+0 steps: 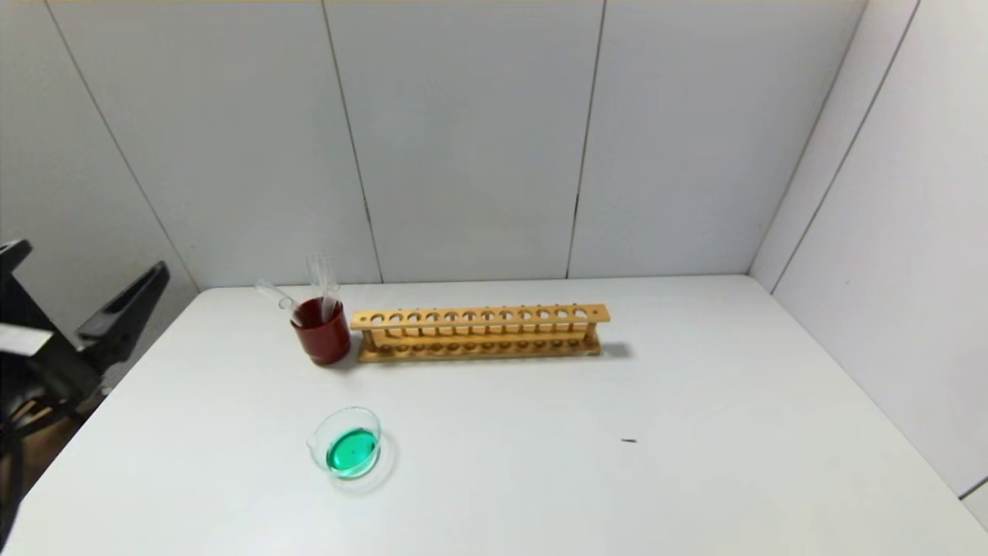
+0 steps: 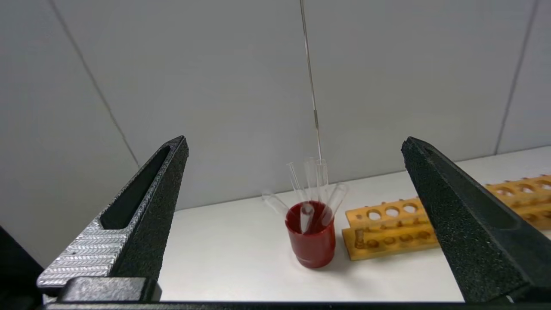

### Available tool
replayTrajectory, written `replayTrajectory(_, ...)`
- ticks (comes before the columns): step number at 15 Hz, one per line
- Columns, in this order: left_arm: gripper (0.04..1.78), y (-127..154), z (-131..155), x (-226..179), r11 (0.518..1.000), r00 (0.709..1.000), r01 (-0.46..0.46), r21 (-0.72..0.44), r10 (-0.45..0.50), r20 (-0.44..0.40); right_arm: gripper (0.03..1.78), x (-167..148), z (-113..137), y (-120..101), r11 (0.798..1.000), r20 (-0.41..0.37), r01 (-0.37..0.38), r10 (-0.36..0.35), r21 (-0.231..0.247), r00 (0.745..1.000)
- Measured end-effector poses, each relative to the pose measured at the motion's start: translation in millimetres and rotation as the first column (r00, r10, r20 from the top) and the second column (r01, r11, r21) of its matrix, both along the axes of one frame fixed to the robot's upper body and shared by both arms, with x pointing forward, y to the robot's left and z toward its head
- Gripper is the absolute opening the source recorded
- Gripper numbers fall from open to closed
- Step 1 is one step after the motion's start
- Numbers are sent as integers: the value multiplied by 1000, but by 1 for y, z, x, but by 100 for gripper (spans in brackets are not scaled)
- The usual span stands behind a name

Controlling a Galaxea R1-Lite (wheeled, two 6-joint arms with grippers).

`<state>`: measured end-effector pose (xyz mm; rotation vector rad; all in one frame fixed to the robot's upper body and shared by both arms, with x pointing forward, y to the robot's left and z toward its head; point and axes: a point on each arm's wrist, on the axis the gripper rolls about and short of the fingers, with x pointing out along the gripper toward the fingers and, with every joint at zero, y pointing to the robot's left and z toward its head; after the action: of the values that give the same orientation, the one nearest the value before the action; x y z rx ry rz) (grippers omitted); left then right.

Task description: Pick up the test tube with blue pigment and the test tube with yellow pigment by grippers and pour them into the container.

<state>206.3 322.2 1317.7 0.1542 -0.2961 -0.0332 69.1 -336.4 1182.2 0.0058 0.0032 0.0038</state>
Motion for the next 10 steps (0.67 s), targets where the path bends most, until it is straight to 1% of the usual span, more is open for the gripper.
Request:
replayTrajectory(2, 174, 7, -9, -46, 1000, 999, -18, -13, 18, 39, 175, 0, 0, 0, 1000, 0, 0, 0, 0, 1000)
replayTrajectory(4, 174, 11, -28, -83, 999, 996, -36, -29, 38, 75, 175, 0, 0, 0, 1000, 0, 0, 0, 0, 1000)
replayTrajectory(7, 174, 12, -53, -119, 996, 987, -63, -57, 71, 146, 175, 0, 0, 0, 1000, 0, 0, 0, 0, 1000)
replayTrajectory(8, 174, 12, -60, -125, 995, 985, -79, -56, 86, 147, 175, 0, 0, 0, 1000, 0, 0, 0, 0, 1000)
replayTrajectory(9, 174, 12, -68, -128, 995, 987, -90, -50, 95, 127, 175, 0, 0, 0, 1000, 0, 0, 0, 0, 1000)
replayTrajectory(10, 174, 12, -77, -131, 995, 992, -95, -42, 99, 84, 175, 0, 0, 0, 1000, 0, 0, 0, 0, 1000)
